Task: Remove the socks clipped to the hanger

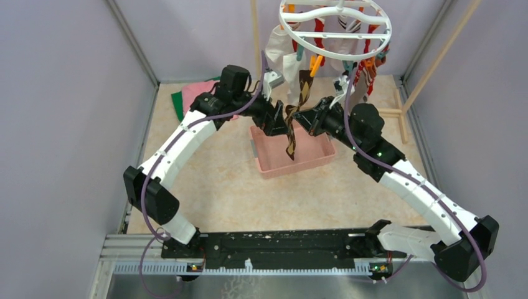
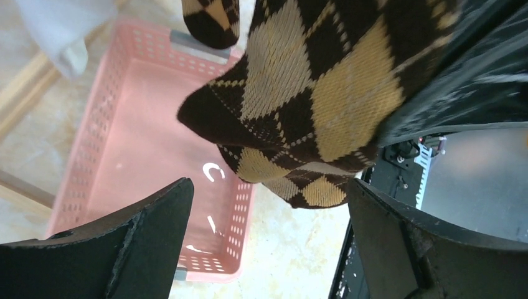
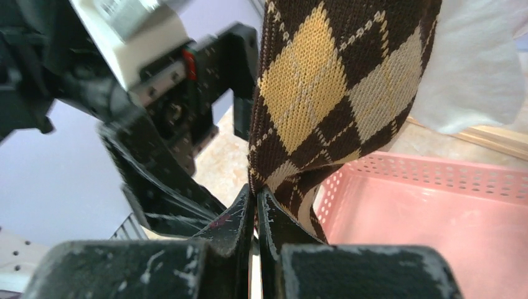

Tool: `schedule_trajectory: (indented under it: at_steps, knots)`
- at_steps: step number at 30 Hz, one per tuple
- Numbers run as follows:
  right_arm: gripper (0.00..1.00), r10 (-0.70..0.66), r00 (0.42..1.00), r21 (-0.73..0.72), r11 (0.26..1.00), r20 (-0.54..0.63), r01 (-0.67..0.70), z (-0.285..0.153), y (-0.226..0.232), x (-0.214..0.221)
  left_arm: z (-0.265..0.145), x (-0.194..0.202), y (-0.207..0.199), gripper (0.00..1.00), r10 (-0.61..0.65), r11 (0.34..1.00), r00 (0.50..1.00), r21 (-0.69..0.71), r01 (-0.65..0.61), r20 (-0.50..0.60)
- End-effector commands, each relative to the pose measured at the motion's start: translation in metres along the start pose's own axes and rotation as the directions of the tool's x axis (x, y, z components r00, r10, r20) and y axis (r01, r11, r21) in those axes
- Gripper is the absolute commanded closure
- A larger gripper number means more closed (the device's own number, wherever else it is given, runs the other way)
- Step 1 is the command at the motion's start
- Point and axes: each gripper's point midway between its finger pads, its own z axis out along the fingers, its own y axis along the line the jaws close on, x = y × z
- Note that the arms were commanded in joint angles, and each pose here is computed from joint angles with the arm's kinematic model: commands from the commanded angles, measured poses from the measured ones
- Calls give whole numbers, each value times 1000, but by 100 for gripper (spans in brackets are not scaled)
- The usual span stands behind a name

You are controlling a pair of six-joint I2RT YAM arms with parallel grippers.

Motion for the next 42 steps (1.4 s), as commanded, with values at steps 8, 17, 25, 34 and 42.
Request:
schedule_trajectory:
  at_steps: [8,17,25,34,42]
  knots:
    - [100,85,993,-101,992,79,-77,-16,29,-41,5,-15,-25,5,25,994,997,106,-32,68]
    - [95,124,989,-62,991,75,-119,-25,15,-31,20,-6,-20,80,-53,996,995,81,46,86]
    - [96,110,992,44,993,56,-113,-22,-5,-35,27,0,-14,100,-90,994,992,65,84,94]
    - [100,119,992,75,990,40,-122,-30,-17,-27,18,-3,-20,77,-35,996,995,80,27,94]
    - [35,97,993,157,982,71,-107,-21,-34,-45,27,-1,-18,100,-75,995,992,80,68,97]
